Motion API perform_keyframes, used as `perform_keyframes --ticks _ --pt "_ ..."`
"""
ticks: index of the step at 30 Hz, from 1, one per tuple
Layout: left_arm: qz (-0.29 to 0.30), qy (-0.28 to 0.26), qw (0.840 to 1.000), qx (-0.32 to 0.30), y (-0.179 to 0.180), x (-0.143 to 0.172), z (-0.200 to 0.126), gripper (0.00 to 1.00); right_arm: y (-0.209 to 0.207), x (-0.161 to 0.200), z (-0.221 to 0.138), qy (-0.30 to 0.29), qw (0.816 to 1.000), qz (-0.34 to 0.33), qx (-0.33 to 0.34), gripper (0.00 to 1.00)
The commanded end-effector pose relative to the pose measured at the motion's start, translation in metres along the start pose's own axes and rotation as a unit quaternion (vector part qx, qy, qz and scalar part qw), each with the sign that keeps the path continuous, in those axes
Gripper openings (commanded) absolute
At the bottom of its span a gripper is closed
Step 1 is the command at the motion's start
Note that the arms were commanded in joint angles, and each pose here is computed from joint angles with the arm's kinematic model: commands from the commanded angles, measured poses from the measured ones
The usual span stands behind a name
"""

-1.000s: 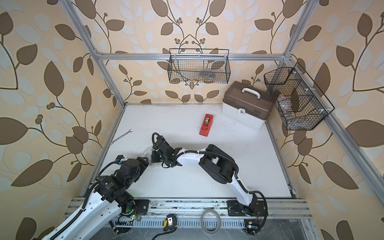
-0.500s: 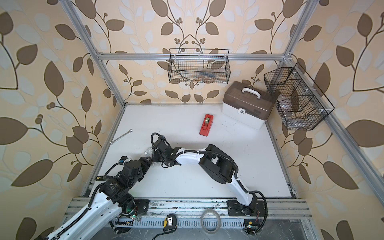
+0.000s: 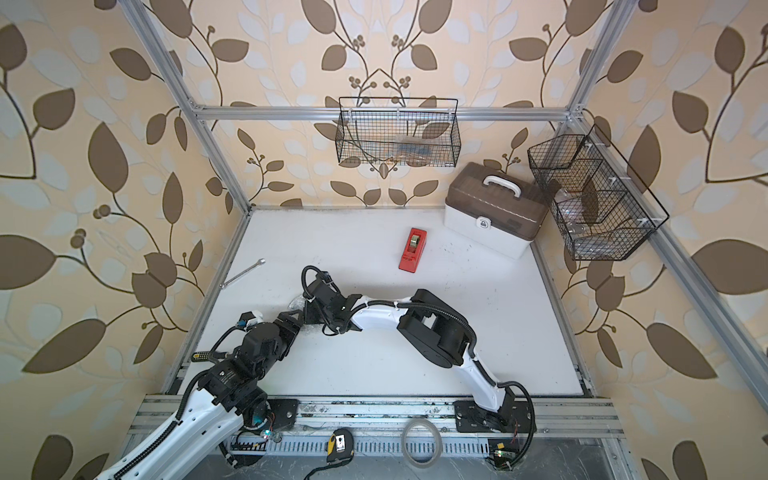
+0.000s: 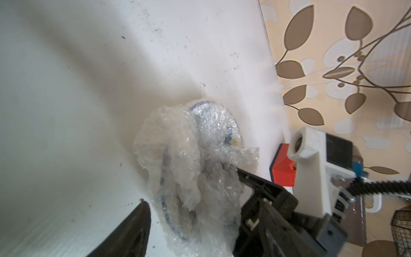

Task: Wrap bowls in bubble wrap
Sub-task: Wrap the bowl in bubble wrap.

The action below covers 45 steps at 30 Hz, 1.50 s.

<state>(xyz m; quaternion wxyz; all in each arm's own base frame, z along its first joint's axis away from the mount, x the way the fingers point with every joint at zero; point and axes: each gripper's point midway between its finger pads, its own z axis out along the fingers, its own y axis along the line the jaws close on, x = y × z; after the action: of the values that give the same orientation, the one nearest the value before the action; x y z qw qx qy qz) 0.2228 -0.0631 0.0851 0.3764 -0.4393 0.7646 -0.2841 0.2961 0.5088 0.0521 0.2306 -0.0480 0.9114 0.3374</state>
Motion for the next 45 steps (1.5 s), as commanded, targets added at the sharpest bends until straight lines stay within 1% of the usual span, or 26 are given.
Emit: perform_keyframes --ticks 1,6,8,11,19,24,29,36,41,43,45 --pt "0.008 -0.014 1.000 0.013 -0.011 -0.003 0.007 0.76 -0.044 0.043 0.017 0.055 0.996 -0.001 0.066 0.00" --pt "0.016 -0.020 1.000 -0.015 -0.003 -0.004 0.018 0.74 -0.046 0.045 0.017 0.057 0.996 0.004 0.061 0.00" --pt "0.014 -0.015 0.999 -0.026 0.004 -0.001 0.024 0.69 -0.046 0.046 0.016 0.057 0.997 0.004 0.059 0.00" --pt "0.014 -0.010 0.999 -0.038 0.013 0.003 0.029 0.66 -0.047 0.044 0.013 0.054 0.997 0.006 0.060 0.00" --pt "0.019 -0.015 0.998 -0.059 0.030 0.002 0.034 0.52 -0.049 0.040 0.008 0.050 0.997 0.013 0.054 0.00" --pt "0.023 -0.005 0.998 -0.065 0.035 0.005 0.039 0.43 -0.047 0.037 0.004 0.046 0.998 0.018 0.047 0.00" --pt "0.031 0.001 0.997 -0.068 0.035 0.007 0.045 0.39 -0.047 0.034 -0.001 0.043 0.998 0.026 0.038 0.00" --pt "0.043 0.006 0.996 -0.073 0.034 0.006 0.048 0.20 -0.047 0.023 -0.012 0.035 0.998 0.037 0.027 0.00" --pt "0.063 0.008 0.995 -0.077 0.027 0.004 0.048 0.04 -0.048 0.008 -0.026 0.023 0.998 0.051 0.008 0.00" --pt "0.070 0.014 0.994 -0.077 0.023 0.005 0.049 0.00 -0.047 0.001 -0.032 0.021 0.998 0.054 0.000 0.01" --pt "0.077 0.022 0.994 -0.076 0.019 0.007 0.051 0.00 -0.045 -0.006 -0.037 0.020 0.998 0.057 -0.011 0.04"
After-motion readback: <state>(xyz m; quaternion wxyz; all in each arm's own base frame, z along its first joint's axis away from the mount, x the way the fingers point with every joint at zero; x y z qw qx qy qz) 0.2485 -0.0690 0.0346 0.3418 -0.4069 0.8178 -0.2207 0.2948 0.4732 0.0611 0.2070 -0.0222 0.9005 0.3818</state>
